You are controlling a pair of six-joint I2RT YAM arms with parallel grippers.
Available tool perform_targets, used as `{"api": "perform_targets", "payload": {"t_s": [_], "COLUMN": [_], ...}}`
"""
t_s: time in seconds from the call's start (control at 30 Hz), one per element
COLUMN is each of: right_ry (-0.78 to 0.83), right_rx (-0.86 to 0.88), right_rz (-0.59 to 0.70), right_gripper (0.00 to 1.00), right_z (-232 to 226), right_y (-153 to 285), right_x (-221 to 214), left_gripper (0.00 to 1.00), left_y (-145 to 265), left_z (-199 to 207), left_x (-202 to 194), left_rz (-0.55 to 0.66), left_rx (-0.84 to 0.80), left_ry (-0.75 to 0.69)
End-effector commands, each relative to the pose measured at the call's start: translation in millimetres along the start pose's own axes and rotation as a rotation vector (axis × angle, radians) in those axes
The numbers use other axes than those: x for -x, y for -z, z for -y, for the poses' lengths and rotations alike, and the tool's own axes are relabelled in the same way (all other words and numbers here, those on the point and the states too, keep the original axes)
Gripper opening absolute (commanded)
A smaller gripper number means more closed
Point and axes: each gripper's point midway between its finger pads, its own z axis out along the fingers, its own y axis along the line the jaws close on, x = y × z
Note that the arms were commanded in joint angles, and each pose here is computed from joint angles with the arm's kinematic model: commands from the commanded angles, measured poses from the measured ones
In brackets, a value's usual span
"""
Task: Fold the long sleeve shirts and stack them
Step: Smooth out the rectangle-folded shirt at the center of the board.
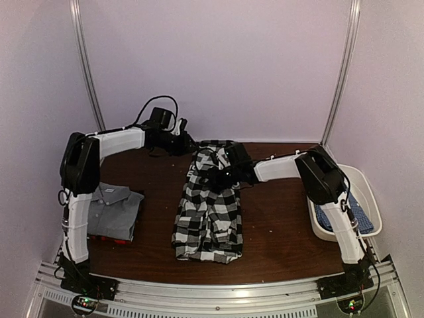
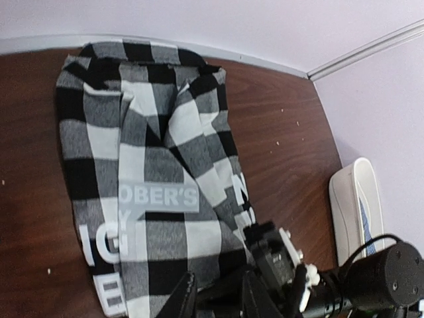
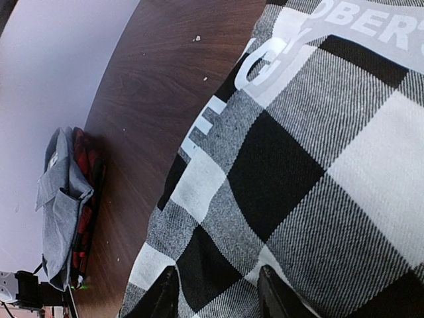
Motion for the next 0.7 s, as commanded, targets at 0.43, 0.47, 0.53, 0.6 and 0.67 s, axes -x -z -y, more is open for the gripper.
{"api": "perform_targets", "payload": {"t_s": [0.43,0.47,0.53,0.6,0.67], "right_ry": [0.022,0.012,0.001,-0.004,-0.004], "right_rx": [0.109,0.107,0.114,0.113,0.101], "right_rz": [0.095,0.092,0.088,0.085,0.074], "right_gripper": [0.35,0.35,0.35,0.34,0.34], "right_z": [-73.5,-71.0,-69.5,-66.1,-59.8], "right_y": [76.8,77.1,77.8,76.6,73.2], "right_x": [11.8,7.4,2.4,-1.3,-4.8], "left_gripper": [0.24,0.24,0.22,0.22,0.22], "left_y": [21.8,19.2,14.6,11.2,8.8], "left_z": [47.3,43.8,37.6,33.6,29.3], "left_x": [-168.9,-176.8,-194.9,-208.9,-220.8], "left_rz": [-0.227,-0.242,-0.282,-0.309,-0.333], "left_rx": [-0.139,-0.13,-0.12,-0.106,-0.095], "left_ry": [0.06,0.07,0.09,0.095,0.1]}}
